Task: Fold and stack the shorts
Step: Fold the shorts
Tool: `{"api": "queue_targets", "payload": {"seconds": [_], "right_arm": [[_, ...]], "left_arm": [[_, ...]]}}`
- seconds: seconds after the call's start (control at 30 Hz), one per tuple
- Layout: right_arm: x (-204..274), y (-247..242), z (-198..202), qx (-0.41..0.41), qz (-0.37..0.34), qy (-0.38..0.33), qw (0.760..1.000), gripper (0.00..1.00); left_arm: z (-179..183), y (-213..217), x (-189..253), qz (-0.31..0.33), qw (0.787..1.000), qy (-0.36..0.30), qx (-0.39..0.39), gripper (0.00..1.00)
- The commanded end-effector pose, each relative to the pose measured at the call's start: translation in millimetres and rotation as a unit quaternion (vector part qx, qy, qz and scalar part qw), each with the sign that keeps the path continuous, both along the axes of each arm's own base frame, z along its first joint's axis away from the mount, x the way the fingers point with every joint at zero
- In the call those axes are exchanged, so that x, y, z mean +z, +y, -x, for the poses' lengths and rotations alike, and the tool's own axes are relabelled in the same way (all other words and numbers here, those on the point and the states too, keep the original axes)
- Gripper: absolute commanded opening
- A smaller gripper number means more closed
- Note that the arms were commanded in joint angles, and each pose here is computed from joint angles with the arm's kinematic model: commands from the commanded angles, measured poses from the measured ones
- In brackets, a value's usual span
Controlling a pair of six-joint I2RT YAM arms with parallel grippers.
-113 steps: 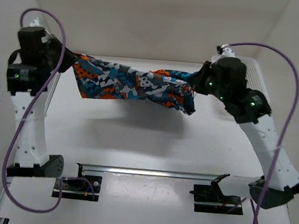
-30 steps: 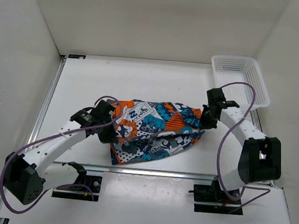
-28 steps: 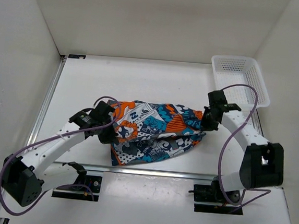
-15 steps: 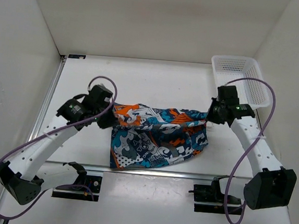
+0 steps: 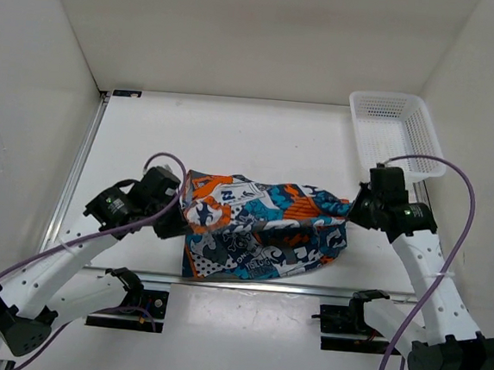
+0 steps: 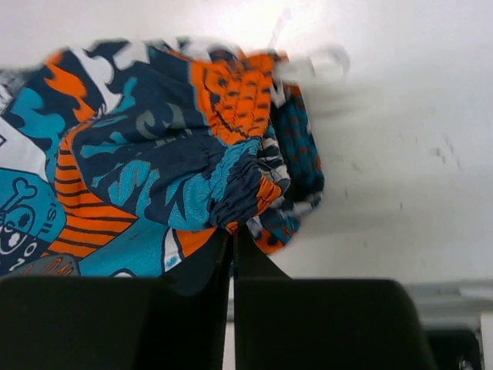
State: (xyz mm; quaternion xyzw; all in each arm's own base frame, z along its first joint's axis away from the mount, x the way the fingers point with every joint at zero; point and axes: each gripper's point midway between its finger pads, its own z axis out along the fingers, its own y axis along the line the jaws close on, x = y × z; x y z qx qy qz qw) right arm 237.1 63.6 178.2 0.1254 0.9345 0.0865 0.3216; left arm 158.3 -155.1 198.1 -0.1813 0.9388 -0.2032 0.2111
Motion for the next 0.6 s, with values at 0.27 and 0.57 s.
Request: {"api": "queue_targets", "payload": {"seconds": [0.27, 0.57], "right_arm": [[-22.2, -9.1, 26.8, -0.110, -0.022, 0.062, 0.992, 0.86], [-40.8, -2.5, -10.4, -0.096, -0.002, 0.076, 0.992, 0.90]], "left_arm": [[60.5, 7.6, -71.4, -0.027, 0.990, 0.126, -0.053, 0.99], [-29.9, 15.3, -101.0, -0.072, 0.992, 0.100, -0.001, 0.98]]}}
